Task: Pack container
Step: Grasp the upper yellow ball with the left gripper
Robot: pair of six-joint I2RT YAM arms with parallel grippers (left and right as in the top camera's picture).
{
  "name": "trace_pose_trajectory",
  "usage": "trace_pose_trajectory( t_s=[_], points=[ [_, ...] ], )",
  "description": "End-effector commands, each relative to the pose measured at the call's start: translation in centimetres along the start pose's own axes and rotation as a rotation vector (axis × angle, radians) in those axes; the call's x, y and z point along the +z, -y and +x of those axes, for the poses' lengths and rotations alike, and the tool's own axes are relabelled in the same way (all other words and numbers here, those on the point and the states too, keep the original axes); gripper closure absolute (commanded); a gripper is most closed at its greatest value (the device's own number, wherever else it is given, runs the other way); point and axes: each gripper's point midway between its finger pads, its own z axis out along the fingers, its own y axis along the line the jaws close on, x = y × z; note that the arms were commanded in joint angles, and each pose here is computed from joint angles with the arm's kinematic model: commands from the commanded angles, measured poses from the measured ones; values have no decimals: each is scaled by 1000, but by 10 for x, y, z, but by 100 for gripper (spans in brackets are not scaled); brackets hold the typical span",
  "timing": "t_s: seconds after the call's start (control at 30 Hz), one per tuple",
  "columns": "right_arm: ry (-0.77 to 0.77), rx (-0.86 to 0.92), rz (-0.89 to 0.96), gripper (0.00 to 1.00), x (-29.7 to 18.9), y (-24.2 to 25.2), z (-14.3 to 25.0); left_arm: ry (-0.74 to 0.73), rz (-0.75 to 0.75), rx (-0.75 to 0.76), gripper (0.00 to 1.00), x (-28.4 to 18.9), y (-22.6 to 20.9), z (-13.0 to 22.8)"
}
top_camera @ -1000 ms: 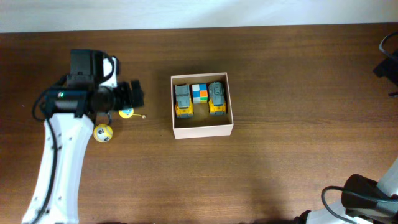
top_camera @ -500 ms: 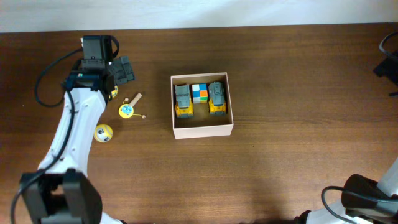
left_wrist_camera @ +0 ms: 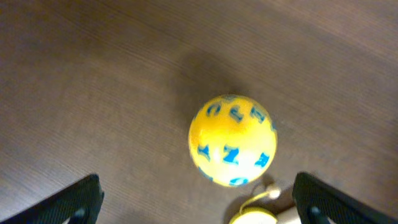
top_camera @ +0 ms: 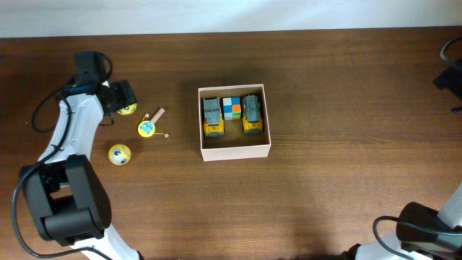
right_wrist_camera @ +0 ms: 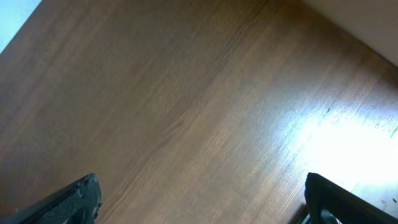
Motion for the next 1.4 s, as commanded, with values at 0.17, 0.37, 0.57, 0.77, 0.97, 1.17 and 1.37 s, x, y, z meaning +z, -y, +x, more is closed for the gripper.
trace_pose_trajectory(
  t_s=[0.17, 0.37, 0.57, 0.77, 0.97, 1.17, 1.37],
  points=[
    [-6, 11, 23, 1, 4, 4, 0, 1, 111, 93, 1, 9, 17, -4],
    [-6, 11, 23, 1, 4, 4, 0, -65, 99, 125, 1, 42, 16, 15],
    [-6, 11, 23, 1, 4, 4, 0, -68, 101, 134, 1, 57, 18, 18],
    [-6, 11, 23, 1, 4, 4, 0, -56, 115, 136, 1, 66, 22, 17],
    [-6, 11, 23, 1, 4, 4, 0, -78, 130, 136, 10, 76, 25, 24],
    [-6, 11, 23, 1, 4, 4, 0, -81, 129, 136, 32, 77, 25, 25],
    [-6, 11, 23, 1, 4, 4, 0, -82, 137, 135, 47, 77, 26, 25]
  ],
)
